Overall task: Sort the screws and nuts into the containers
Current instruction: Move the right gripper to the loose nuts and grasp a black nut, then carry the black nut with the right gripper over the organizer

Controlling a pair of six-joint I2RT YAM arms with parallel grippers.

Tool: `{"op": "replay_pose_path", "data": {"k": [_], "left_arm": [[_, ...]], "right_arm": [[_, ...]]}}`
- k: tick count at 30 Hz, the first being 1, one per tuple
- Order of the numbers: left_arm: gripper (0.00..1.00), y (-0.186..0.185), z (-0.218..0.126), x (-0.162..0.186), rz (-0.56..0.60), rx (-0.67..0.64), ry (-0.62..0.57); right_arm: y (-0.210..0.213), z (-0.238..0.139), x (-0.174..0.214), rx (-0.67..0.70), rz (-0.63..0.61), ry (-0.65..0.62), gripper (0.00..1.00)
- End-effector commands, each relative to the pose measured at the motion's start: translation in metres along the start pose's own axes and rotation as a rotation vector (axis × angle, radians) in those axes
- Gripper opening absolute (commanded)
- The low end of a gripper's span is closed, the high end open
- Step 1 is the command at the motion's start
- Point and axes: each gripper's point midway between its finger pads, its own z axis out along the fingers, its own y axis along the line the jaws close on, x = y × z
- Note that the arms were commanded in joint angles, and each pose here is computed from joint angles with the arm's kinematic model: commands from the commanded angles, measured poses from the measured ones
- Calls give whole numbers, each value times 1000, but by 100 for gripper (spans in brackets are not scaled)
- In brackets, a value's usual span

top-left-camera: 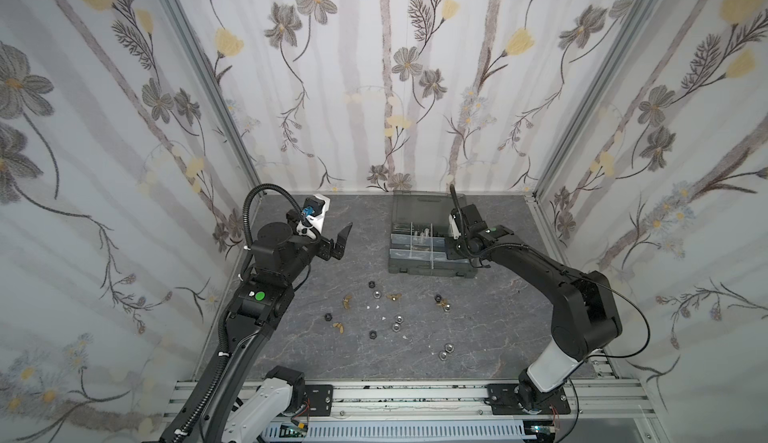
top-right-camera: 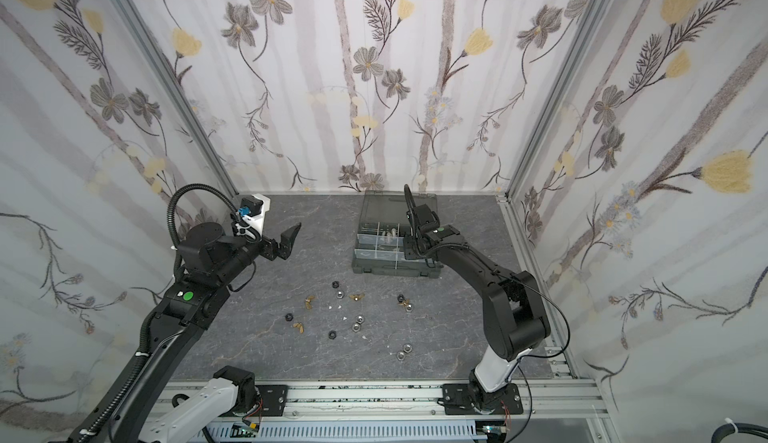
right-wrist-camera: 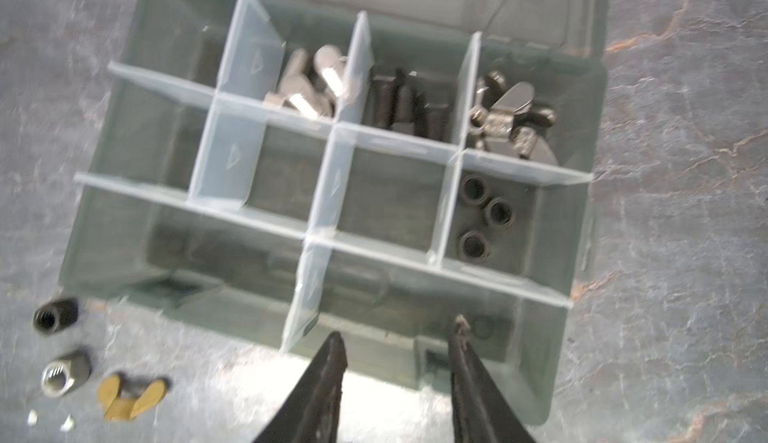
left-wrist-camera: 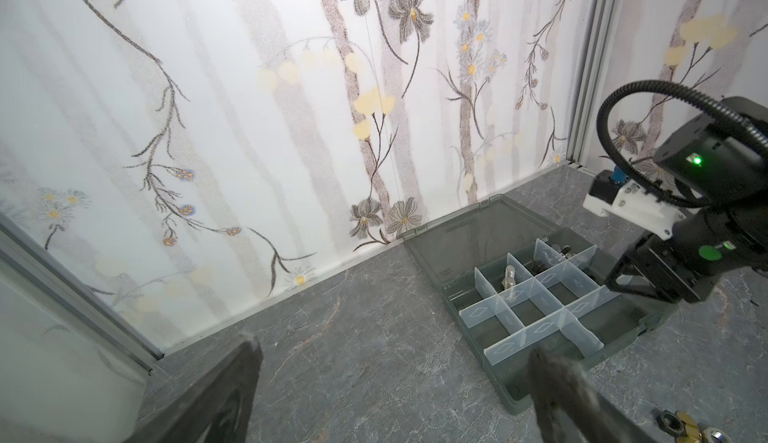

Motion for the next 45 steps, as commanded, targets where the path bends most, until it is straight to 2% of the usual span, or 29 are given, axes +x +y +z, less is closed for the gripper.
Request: {"op": "replay_pose_path", "data": {"k": [1, 5, 11, 22, 38, 45], "left_arm": [[100, -3, -7, -12, 2, 9, -56], [100, -5, -12, -10, 1, 12, -65], [100, -9, -16, -10, -10, 22, -71], [100, -17, -18, -5, -27, 57, -64], [100, -15, -13, -8, -22, 53, -62], [100, -15, -12, -8, -24, 55, -58]], "right_arm": [[-1, -8, 41, 45, 13, 98, 42], [13, -17, 67, -1, 37, 111, 42], [35, -10, 78, -42, 16, 121, 43], [63, 31, 107, -81, -58, 225, 44], [49, 49, 136, -18, -104, 296, 43], [51, 54, 133, -22, -115, 293, 35]]}}
